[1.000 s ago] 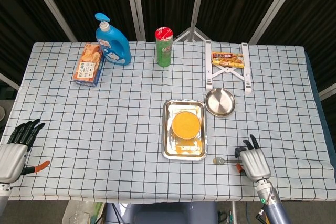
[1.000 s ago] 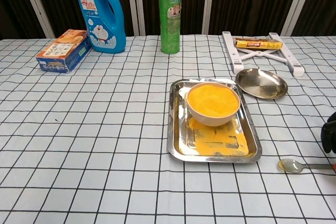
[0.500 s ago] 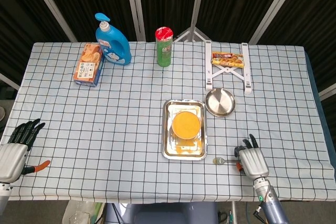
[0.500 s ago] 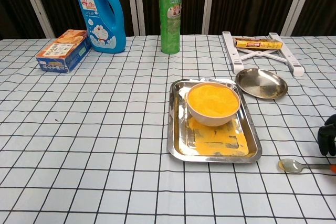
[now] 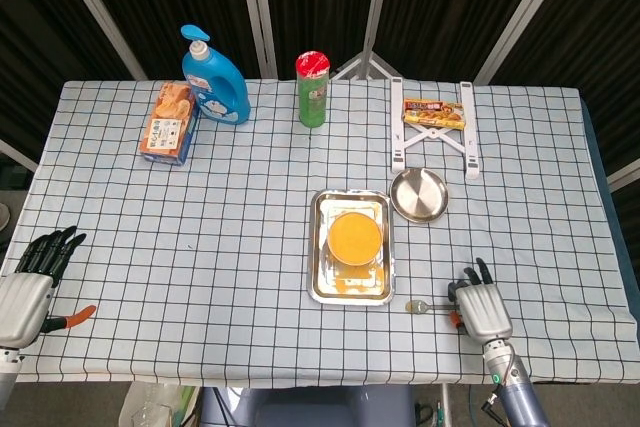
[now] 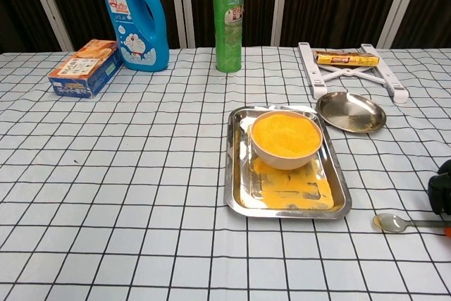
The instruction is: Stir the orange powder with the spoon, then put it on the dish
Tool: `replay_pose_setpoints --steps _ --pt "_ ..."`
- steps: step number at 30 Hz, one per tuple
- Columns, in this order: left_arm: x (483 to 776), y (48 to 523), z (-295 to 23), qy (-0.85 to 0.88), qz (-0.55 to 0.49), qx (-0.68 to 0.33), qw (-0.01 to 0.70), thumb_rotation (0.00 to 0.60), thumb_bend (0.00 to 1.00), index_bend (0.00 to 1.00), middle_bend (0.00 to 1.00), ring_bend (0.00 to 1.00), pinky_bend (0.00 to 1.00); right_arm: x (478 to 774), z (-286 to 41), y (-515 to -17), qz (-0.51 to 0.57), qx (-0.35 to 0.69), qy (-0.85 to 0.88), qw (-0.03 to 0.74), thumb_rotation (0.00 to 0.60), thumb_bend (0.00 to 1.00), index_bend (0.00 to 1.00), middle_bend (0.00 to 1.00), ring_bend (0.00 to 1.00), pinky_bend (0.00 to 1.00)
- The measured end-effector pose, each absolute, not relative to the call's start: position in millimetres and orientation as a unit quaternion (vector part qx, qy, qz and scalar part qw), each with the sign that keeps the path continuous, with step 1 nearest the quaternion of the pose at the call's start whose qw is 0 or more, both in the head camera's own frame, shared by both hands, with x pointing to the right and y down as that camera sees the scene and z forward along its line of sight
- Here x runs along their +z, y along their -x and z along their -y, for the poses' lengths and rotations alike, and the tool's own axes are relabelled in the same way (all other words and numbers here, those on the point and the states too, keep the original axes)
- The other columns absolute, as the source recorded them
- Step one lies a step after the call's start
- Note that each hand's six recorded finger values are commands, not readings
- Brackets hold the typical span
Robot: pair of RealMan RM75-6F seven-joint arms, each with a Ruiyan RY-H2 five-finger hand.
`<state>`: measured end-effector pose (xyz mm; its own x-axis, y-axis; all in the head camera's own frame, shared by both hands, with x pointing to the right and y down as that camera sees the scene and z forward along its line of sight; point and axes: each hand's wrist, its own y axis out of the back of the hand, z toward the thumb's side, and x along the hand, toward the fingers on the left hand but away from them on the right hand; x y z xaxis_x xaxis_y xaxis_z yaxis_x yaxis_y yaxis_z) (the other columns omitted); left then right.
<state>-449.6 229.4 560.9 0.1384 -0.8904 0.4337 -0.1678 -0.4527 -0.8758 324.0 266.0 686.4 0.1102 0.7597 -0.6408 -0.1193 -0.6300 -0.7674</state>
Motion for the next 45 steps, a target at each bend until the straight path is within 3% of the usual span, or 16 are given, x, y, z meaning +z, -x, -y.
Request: replay_pose_setpoints --steps 23,34,45 --pt "561.3 449.6 -229.2 0.671 -0.394 -0.526 0.344 0.600 0.00 0.00 0.00 0.00 0.00 692.7 -267.1 -325.1 0.241 0.625 0.653 0.352 0.600 0.43 0.52 0.51 0.20 0.00" --pt "561.2 449.7 -229.1 0.671 -0.394 -0.526 0.343 0.600 0.00 0.00 0.00 0.00 0.00 693.6 -269.9 -324.5 0.238 0.625 0.655 0.351 0.600 0.43 0.60 0.55 0.23 0.00" --pt "561.4 449.7 -229.3 0.671 -0.394 -0.526 0.343 0.600 0.00 0.00 0.00 0.00 0.00 691.6 -268.5 -324.2 0.244 0.621 0.656 0.353 0.600 0.43 0.61 0.55 0.24 0.00"
